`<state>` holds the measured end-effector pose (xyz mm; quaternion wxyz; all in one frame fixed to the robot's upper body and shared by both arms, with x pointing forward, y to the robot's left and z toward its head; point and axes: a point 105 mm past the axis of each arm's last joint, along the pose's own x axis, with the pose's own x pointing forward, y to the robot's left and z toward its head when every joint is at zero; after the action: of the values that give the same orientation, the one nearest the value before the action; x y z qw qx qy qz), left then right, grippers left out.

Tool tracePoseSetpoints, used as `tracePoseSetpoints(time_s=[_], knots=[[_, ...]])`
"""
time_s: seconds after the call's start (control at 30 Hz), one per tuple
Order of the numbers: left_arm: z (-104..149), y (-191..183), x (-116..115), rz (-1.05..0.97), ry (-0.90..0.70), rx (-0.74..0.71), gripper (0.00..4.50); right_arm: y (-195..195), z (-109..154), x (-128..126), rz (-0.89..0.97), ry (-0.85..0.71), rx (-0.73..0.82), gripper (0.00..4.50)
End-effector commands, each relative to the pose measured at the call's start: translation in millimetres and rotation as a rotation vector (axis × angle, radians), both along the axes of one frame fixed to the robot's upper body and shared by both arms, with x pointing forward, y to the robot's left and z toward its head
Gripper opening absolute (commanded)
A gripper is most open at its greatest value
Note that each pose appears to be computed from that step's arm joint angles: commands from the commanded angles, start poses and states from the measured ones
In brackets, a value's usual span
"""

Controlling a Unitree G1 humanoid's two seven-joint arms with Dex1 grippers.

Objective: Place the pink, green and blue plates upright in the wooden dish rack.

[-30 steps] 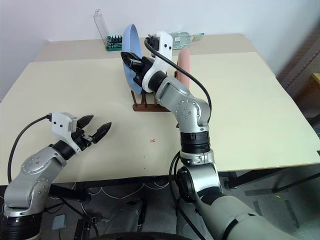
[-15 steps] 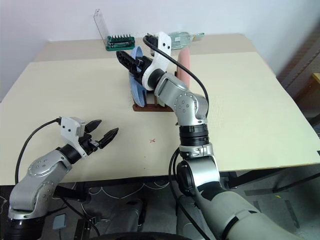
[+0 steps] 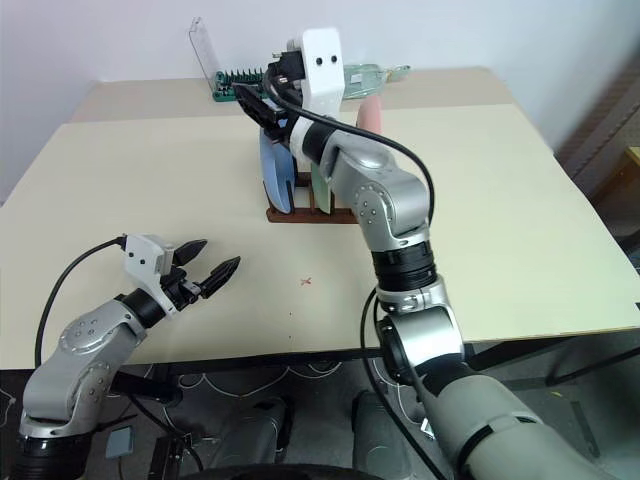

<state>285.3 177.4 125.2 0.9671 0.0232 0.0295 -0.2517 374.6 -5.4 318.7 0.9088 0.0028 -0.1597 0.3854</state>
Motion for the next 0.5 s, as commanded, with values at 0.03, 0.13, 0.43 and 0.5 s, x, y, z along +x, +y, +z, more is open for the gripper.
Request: tracePoseSetpoints(time_s=[0.03,0.13,0.43,0.5], knots=[[6.3,-2.6,0.2,-0.011,-0.036,0.006,4.06,-17.8,29.2,-19.5,-0.013,-0.224,-0.083,2.91],[4.5,-0.8,2.6,-0.002,-0.038,0.014,4.06,-68.0,27.5,-24.8,-0.057,-0.264,-0.095,2.91],[0.6,-0.6,21.3,-0.002,-0.043,0.035,4.06,-193.6,-55.9,-79.1,-0.081,-0.022,-0.309,2.91],[0.3,-4.5,23.8,-0.012,-0.046,0.035,4.06,-199.5,-67.4,-80.5,-0.104,0.007,-0.341,2.91]])
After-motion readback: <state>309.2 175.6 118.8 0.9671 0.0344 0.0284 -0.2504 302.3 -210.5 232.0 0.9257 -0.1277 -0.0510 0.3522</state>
